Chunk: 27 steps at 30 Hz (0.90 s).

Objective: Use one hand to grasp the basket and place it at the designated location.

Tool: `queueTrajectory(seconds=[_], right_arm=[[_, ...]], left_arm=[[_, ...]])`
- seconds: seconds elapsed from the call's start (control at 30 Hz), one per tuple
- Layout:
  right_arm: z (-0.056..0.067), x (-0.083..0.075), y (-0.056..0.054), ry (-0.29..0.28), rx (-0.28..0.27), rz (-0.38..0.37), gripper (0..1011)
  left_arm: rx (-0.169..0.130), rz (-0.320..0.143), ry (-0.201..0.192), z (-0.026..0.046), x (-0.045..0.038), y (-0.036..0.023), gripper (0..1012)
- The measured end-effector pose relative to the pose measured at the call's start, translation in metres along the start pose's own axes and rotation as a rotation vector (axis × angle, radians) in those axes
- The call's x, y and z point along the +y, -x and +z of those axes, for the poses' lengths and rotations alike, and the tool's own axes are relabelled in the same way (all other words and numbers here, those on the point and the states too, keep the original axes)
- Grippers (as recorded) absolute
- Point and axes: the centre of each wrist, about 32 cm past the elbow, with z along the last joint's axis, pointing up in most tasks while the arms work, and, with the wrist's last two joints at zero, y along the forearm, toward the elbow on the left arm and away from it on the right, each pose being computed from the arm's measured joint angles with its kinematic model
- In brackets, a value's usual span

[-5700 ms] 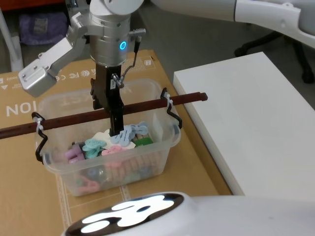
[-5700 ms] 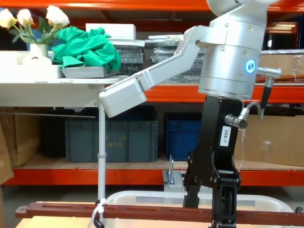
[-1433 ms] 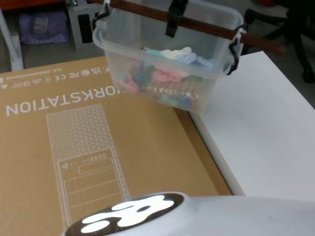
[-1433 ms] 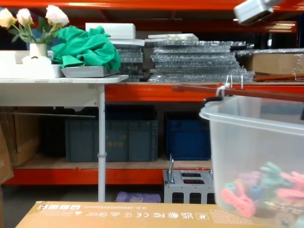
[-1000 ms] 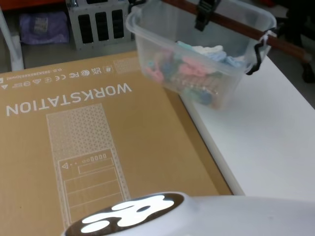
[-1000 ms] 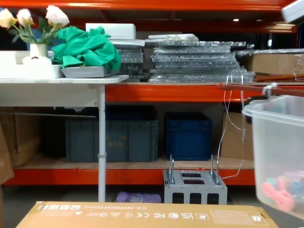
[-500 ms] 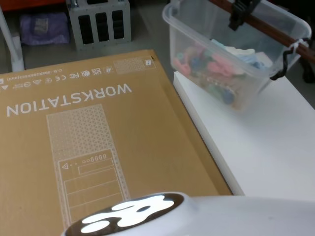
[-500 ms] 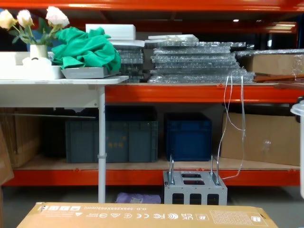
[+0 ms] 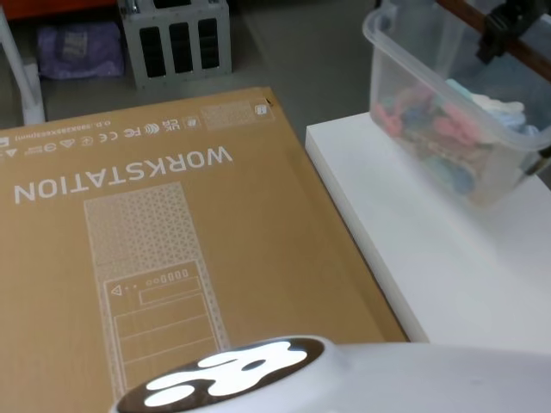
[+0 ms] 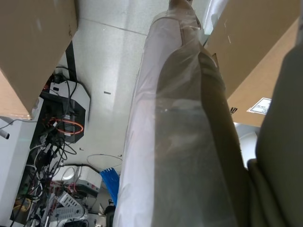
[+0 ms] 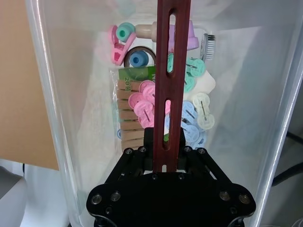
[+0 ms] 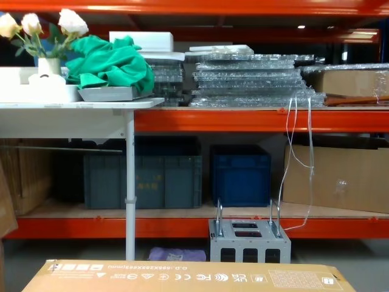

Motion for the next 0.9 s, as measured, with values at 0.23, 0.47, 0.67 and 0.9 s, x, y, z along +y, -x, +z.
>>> queueTrajectory(seconds=[0.23,0.47,0.67,0.9], right_arm=[[-0.012,-0.002,0.026,0.014,0.062,0.006,235],[-0.015,0.003,0.035,0.006,0.077,0.009,235],[-0.018,0.009,0.039,-0.007,0.082,0.014,235],[-0.021,0.024,0.044,-0.026,0.101,0.032,235]], left_arm=[[0.000,0.000,0.000,0.0000,0.0000,0.0000,0],[0.000,0.000,0.000,-0.0001,0.0000,0.0000,0],[0.000,0.000,0.000,-0.0001,0.0000,0.0000,0],[0.000,0.000,0.000,-0.0001,0.0000,0.0000,0]])
